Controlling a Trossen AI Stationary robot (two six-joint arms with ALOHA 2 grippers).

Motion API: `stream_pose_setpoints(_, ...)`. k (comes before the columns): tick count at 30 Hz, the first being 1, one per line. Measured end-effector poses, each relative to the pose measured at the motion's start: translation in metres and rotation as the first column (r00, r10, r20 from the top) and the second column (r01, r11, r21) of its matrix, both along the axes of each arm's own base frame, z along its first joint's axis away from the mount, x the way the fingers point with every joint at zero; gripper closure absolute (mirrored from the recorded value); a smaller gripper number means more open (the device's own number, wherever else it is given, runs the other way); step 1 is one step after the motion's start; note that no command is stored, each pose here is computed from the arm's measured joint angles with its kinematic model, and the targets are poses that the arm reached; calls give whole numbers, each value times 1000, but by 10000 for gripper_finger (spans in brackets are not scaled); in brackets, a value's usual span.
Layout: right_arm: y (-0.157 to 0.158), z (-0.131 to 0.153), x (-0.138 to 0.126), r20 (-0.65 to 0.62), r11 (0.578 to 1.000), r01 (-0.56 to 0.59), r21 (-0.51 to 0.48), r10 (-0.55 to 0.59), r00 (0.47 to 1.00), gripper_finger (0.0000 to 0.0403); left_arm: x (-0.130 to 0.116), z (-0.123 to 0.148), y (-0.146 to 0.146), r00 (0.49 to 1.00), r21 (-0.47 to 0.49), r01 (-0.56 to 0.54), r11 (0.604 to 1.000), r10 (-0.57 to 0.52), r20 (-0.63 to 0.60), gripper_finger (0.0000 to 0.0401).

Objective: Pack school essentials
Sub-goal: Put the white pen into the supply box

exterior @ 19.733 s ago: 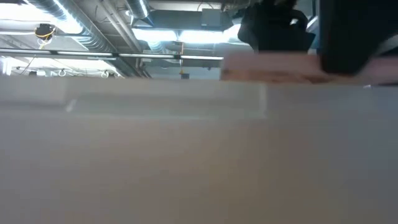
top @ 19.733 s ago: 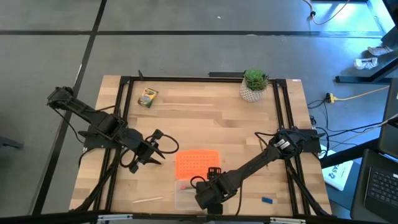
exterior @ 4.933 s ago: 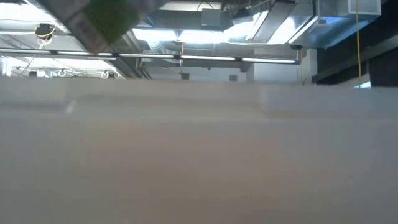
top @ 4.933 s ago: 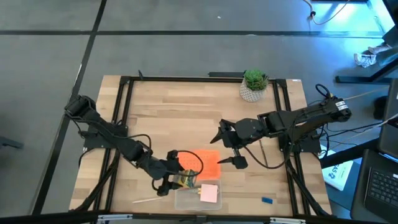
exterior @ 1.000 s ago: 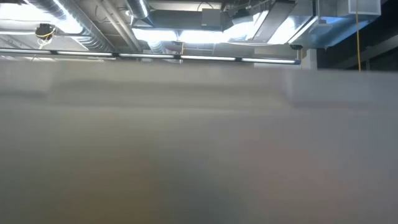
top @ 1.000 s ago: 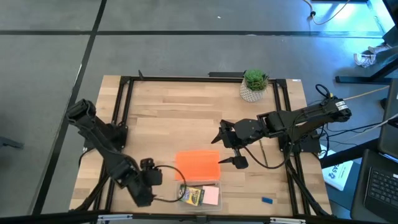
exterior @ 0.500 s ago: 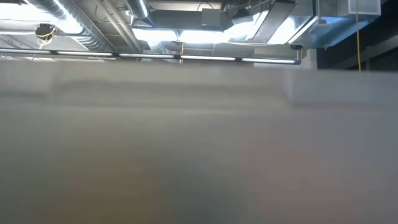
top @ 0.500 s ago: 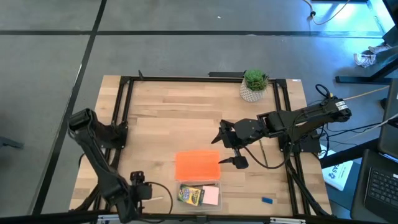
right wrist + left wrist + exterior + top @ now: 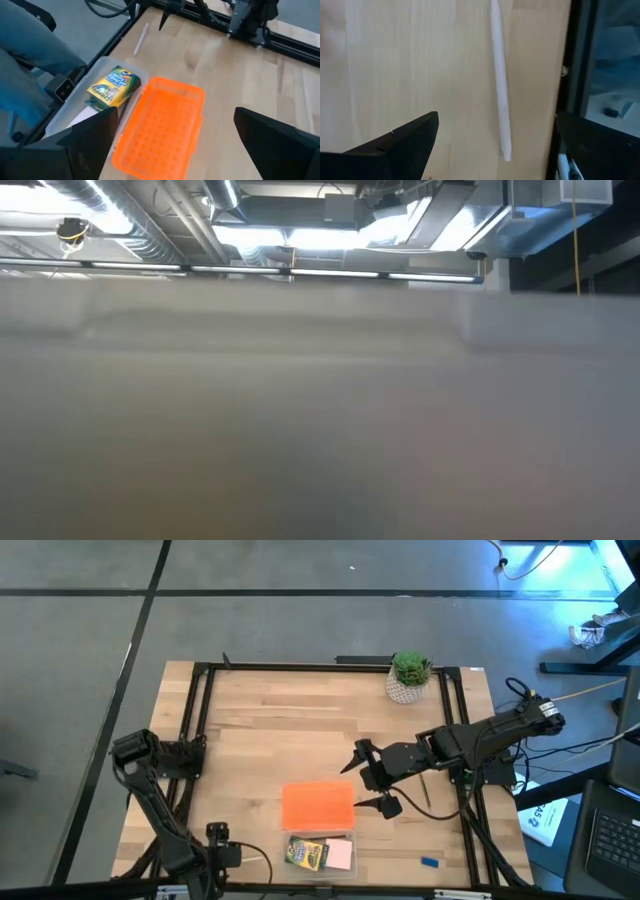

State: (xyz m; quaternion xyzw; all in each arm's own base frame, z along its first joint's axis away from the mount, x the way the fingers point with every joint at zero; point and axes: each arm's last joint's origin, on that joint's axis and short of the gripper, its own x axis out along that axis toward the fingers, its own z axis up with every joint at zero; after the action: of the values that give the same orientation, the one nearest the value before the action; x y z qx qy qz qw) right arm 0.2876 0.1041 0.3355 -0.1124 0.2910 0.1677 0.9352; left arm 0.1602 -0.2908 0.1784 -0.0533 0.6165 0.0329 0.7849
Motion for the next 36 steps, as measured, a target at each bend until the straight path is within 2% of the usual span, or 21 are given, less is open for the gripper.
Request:
stream_pose_setpoints(10,7,-1,-3,-7,1000,-23,-1,23,1000,5,2,-28,12,1000,-29,-29,999,28,-14,1)
stream_pose_setpoints(14,8,-1,-3,-8,1000,-25,1,25,1000,5,4,-32,17,998,-37,-41,998,39,-58,1)
stream_pose_setpoints(20,8,-1,-3,-13,1000,-11,18,11,1000,5,3,-38,19,999,-69,-42,997,40,-30,1)
stream_pose_setpoints(36,8,-1,-3,-13,1000,-11,19,11,1000,5,2,-40,20,997,-70,-65,995,63,-36,1)
